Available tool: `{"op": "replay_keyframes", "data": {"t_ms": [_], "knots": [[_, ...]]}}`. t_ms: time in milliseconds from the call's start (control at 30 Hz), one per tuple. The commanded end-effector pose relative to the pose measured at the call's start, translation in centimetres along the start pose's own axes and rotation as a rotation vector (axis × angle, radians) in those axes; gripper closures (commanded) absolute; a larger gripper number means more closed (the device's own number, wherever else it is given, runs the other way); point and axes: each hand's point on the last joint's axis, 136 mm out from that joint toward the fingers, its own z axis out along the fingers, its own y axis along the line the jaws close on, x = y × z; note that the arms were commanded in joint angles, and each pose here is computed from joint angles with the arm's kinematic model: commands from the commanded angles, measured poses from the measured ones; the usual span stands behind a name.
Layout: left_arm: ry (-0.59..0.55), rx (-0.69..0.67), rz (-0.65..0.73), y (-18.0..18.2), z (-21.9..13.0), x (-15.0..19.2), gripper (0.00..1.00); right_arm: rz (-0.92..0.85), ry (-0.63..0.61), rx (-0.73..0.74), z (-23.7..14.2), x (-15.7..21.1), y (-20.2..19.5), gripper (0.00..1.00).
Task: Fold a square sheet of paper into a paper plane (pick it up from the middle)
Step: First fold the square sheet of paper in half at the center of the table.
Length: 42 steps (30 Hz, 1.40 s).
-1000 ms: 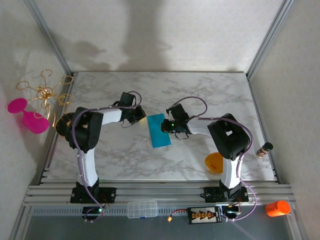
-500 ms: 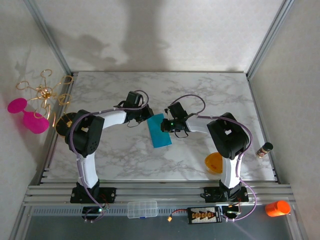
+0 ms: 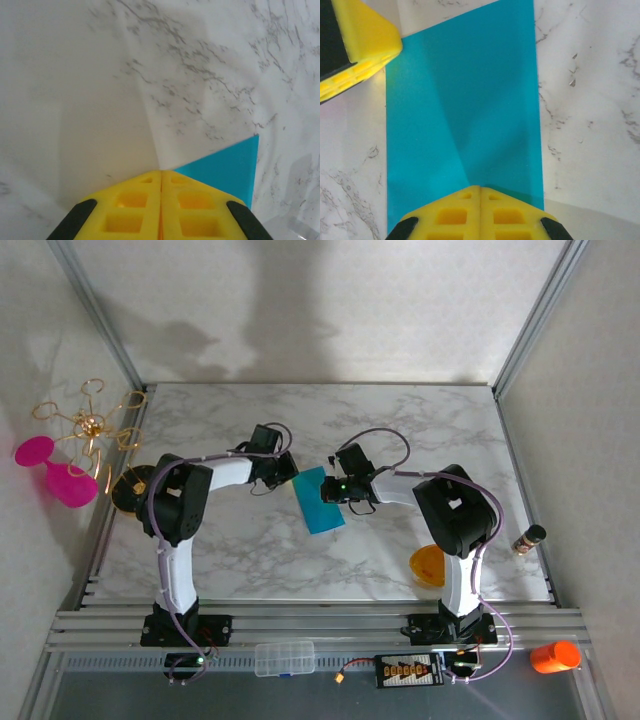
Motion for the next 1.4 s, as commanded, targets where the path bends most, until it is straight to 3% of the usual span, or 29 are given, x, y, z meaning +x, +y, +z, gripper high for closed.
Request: {"op": "replay_keyframes", "data": {"t_ms": [0,167,333,700,1000,1200,1367], "knots": [[-0.092,-0.077,-0.012,2.2,-2.1,-3.2,0.91,0.071,0.332,0.364,0.8,11.0,-10.3,1.0],[-0.098,0.094,0.006,-2.0,-4.5,-3.0,0.9,0.057,0.323,0.326,1.2,10.1,-9.4,1.0],[-0.03,0.182,0.017,-4.0,-4.2,-0.3,0.9,0.049,0.317,0.322,1.3,9.5,-9.2,1.0],[0.089,0.105,-0.017,-1.3,-1.0,3.5,0.91,0.033,0.29,0.274,1.2,8.2,-8.0,1.0],[0.095,-0.003,-0.038,1.4,0.2,4.1,0.92,0.027,0.222,0.193,-0.1,4.7,-4.8,1.0],[0.108,-0.023,-0.041,1.8,0.6,4.6,0.92,-0.001,0.117,0.004,-2.2,0.1,1.0,1.0],[0.111,-0.031,-0.038,2.0,0.7,4.8,0.93,0.007,0.111,-0.212,-2.9,0.3,5.8,1.0]]}}
